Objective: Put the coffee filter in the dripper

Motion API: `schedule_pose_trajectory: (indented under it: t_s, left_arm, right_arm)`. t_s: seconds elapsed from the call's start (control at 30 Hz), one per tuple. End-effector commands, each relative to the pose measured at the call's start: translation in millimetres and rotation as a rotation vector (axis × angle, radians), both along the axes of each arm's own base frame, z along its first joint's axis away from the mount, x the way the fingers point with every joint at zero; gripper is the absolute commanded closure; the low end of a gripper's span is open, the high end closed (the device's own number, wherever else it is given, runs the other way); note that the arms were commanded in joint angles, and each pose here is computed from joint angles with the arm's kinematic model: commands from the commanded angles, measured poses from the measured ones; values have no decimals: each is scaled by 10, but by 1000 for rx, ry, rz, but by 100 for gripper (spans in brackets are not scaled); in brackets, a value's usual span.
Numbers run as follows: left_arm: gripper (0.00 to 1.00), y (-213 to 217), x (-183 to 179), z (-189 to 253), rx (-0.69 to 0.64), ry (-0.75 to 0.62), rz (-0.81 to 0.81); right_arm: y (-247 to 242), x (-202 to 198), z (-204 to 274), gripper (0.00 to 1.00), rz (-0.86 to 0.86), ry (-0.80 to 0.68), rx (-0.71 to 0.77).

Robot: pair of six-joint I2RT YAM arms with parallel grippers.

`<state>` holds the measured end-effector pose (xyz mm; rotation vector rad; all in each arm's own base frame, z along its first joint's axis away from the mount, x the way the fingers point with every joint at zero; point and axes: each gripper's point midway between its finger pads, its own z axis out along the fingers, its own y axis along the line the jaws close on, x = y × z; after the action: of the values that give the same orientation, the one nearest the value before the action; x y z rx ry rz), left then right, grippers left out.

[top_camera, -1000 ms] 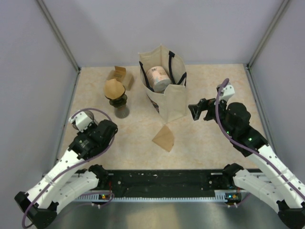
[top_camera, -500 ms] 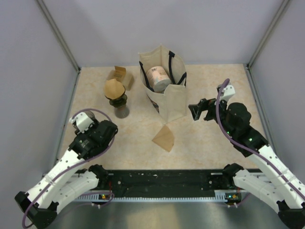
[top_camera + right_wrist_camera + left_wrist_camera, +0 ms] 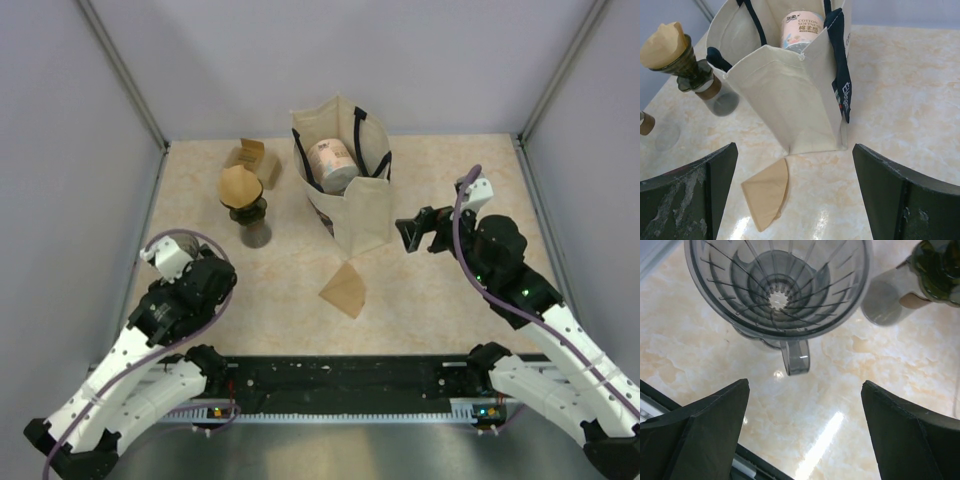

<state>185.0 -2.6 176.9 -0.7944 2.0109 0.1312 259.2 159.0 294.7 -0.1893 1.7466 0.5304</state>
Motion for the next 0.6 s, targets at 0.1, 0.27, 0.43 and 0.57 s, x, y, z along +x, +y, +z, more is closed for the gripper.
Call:
schedule_pose_trajectory:
  t_s: [0.1, 0.27, 0.43, 0.57]
  left_arm:
    - [1, -619, -70, 316, -182, 3, -391]
    - [2, -1284, -126, 400, -340, -42, -744]
    - [1, -1840, -136, 508, -481, -97, -996]
    - [1, -2133, 54, 348, -533, -60, -1029]
  right_arm:
    - [67, 5, -8, 1, 28, 7, -1]
    - [114, -33, -159, 1, 55, 62, -11]
    - [207, -137, -355, 1, 126, 120, -17]
    - [280, -185, -640, 1, 143, 213, 10]
